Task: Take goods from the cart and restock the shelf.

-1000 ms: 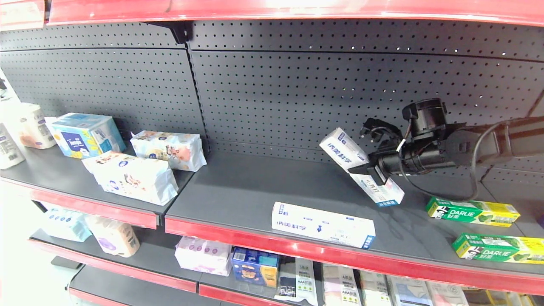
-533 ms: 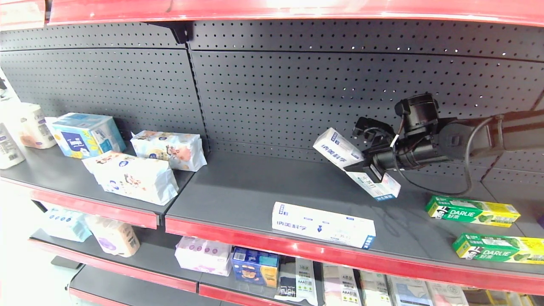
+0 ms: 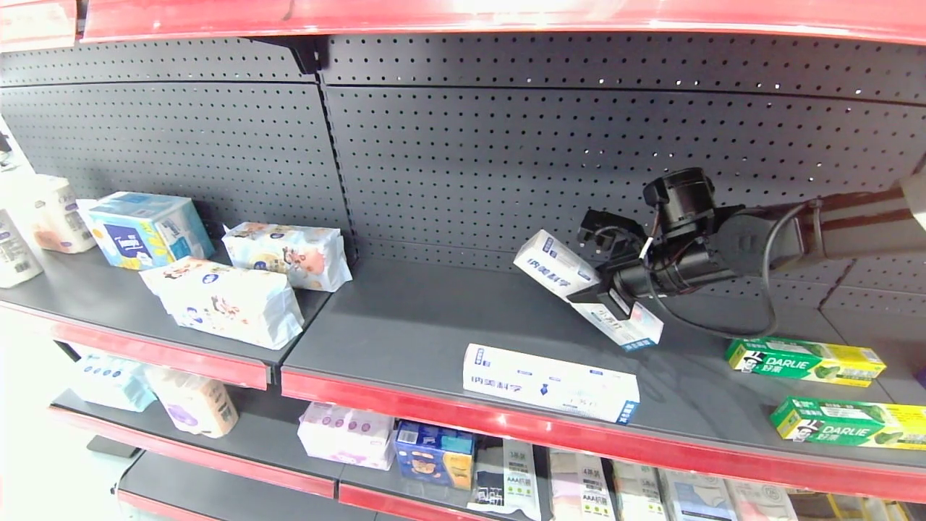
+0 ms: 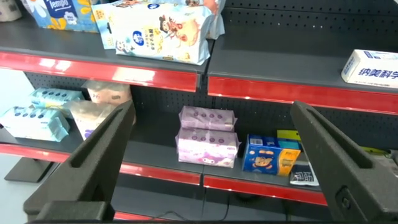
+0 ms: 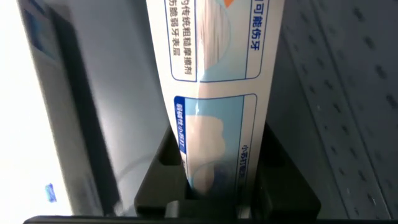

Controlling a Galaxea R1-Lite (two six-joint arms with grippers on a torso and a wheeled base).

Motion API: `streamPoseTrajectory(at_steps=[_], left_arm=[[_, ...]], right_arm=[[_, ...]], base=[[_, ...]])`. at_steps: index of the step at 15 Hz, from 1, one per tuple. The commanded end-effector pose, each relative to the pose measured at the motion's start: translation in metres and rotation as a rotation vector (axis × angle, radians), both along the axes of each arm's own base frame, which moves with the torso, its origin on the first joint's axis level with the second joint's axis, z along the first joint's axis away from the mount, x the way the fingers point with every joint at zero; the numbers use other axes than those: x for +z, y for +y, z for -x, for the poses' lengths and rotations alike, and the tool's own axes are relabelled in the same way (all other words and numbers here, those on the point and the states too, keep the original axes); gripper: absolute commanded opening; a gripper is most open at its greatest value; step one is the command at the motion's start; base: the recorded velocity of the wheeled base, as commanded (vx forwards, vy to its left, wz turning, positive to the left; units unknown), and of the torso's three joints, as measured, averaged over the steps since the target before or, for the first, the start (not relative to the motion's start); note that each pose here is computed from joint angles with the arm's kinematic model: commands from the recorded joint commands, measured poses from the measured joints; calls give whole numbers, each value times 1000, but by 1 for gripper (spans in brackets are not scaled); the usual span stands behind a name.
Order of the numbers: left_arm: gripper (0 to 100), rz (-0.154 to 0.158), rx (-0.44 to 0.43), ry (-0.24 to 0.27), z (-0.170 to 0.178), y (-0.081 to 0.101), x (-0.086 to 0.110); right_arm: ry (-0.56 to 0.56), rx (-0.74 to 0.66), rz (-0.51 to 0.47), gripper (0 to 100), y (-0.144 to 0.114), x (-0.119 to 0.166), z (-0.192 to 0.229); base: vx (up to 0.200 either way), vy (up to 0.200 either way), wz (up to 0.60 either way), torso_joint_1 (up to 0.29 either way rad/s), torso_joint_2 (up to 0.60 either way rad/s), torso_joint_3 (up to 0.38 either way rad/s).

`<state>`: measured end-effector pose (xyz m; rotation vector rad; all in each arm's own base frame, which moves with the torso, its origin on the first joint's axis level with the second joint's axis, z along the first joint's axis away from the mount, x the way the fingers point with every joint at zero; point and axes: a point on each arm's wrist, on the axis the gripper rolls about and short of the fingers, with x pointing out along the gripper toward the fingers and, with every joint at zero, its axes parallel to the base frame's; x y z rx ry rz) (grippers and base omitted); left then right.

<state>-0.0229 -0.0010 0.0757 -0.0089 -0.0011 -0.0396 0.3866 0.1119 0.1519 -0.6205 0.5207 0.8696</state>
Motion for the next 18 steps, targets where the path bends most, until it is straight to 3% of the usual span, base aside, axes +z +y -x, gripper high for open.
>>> streamPoseTrajectory(at_steps=[1,18], left_arm=[[100,0,0,1,0,0,0],[100,0,0,1,0,0,0]], right_arm=[[29,15,5,0,8,-5,0],[31,82,51,0,11,-17,1]], base=[[0,0,0,0,0,0],[0,0,0,0,0,0]])
